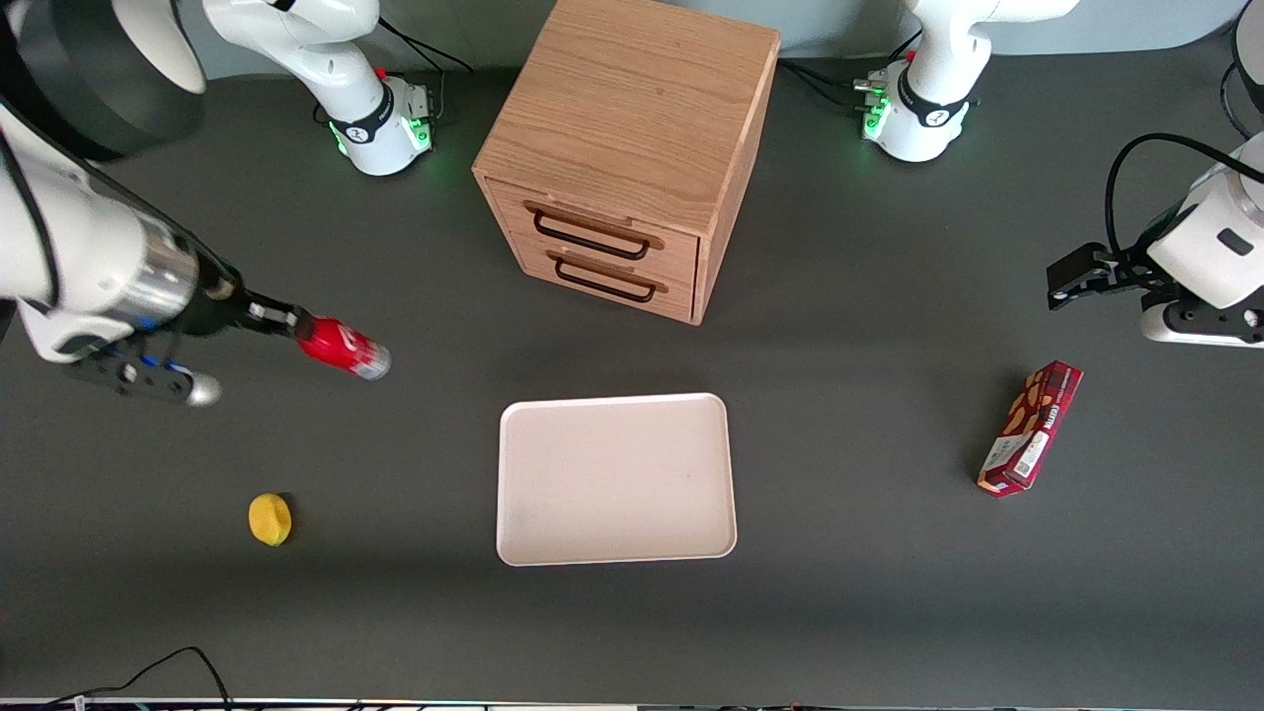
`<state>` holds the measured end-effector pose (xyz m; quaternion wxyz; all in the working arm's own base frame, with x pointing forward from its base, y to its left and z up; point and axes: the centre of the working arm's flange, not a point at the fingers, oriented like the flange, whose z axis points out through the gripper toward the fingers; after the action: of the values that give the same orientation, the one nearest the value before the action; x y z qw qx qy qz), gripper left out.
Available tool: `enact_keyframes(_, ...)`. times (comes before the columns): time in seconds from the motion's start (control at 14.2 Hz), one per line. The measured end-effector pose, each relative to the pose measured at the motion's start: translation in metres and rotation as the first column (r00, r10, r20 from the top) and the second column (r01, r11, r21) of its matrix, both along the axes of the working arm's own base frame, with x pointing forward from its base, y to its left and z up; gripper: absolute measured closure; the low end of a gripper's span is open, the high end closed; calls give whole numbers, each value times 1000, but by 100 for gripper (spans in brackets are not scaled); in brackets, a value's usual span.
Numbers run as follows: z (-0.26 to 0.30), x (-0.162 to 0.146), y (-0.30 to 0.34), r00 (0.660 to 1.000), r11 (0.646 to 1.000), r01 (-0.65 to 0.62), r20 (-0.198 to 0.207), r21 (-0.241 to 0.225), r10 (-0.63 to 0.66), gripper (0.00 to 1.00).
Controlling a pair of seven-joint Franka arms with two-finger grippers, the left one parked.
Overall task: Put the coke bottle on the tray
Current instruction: 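Carry the bottle over the cream tray and lower it onto the tray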
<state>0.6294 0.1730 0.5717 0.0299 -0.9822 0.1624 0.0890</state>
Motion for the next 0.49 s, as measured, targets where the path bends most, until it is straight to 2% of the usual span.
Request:
enact_keyframes(0.07, -20, 15, 24, 999, 999, 38, -1, -6, -38, 69)
enact_keyframes(0.21, -63, 42, 60, 992, 993, 120, 46, -22, -119, 69)
enact_keyframes(0.49, -149, 76, 104, 962, 969, 248, 120, -14, -245, 69)
